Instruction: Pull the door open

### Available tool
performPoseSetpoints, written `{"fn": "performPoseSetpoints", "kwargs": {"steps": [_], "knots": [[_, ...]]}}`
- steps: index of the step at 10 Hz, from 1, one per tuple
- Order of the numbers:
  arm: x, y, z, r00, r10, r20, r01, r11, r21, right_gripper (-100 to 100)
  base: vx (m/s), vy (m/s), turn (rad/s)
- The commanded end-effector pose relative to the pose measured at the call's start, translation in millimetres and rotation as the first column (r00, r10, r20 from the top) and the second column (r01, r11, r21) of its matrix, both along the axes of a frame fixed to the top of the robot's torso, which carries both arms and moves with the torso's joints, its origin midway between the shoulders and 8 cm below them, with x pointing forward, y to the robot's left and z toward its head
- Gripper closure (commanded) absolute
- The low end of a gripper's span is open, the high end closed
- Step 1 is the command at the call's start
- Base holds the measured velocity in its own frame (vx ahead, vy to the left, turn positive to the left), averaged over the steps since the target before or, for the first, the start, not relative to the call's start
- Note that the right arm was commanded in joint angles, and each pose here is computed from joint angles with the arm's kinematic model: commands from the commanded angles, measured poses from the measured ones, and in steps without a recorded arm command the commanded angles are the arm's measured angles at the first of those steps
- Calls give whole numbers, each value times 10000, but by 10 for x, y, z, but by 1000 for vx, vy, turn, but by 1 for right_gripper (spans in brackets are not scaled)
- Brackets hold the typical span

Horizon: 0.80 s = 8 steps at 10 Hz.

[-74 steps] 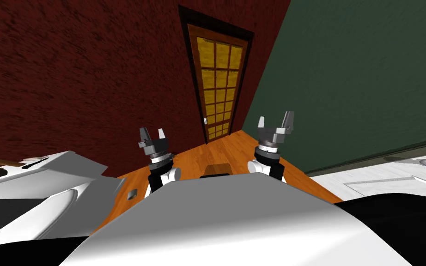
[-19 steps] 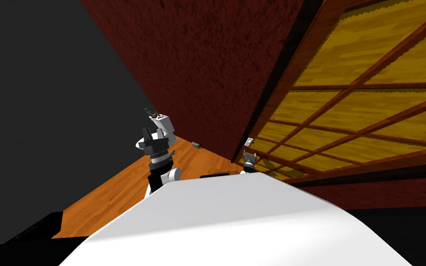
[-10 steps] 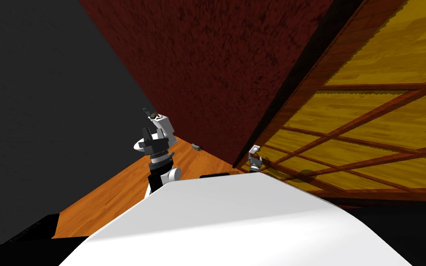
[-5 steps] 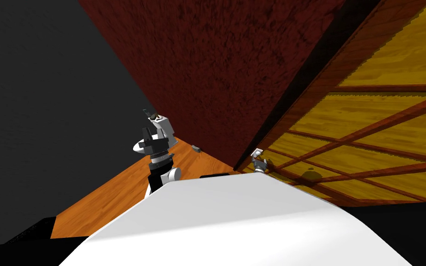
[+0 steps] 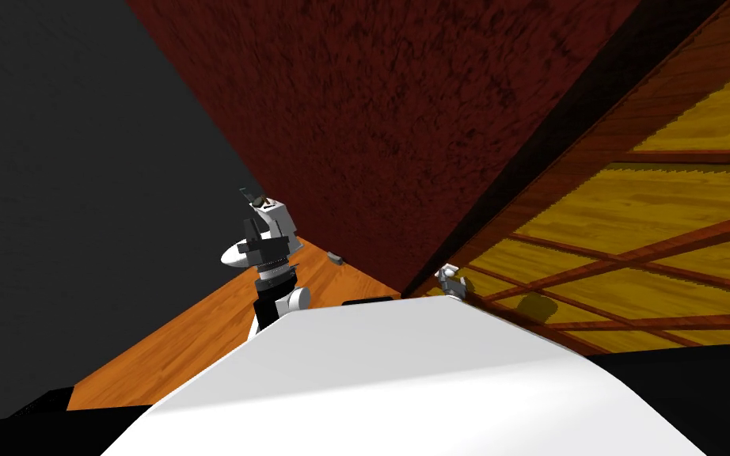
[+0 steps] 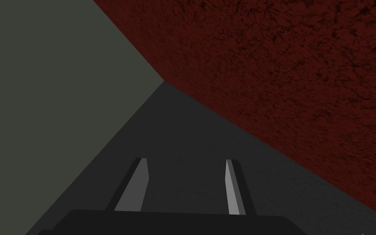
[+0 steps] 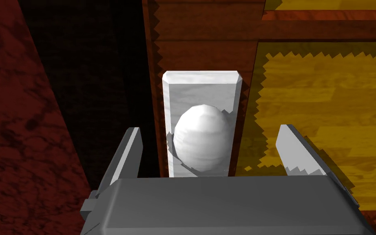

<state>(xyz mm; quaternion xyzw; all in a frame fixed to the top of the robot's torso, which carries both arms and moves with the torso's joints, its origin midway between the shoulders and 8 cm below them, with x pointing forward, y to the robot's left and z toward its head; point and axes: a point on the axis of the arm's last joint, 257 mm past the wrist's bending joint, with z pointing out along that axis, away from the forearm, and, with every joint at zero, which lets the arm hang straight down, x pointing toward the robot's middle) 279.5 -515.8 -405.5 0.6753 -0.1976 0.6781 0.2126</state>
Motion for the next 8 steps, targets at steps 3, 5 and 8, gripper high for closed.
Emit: {"fn": "performPoseSetpoints", "kwargs": {"steps": [3, 5, 8], "knots": [[38, -2, 20, 10000, 11, 24, -11, 10000, -37, 100, -23, 5, 15], [38, -2, 20, 10000, 11, 24, -11, 10000, -37, 100, 0, 0, 0], [69, 70, 34, 9991, 425, 47, -425, 9991, 6, 100, -101, 9, 40]]}}
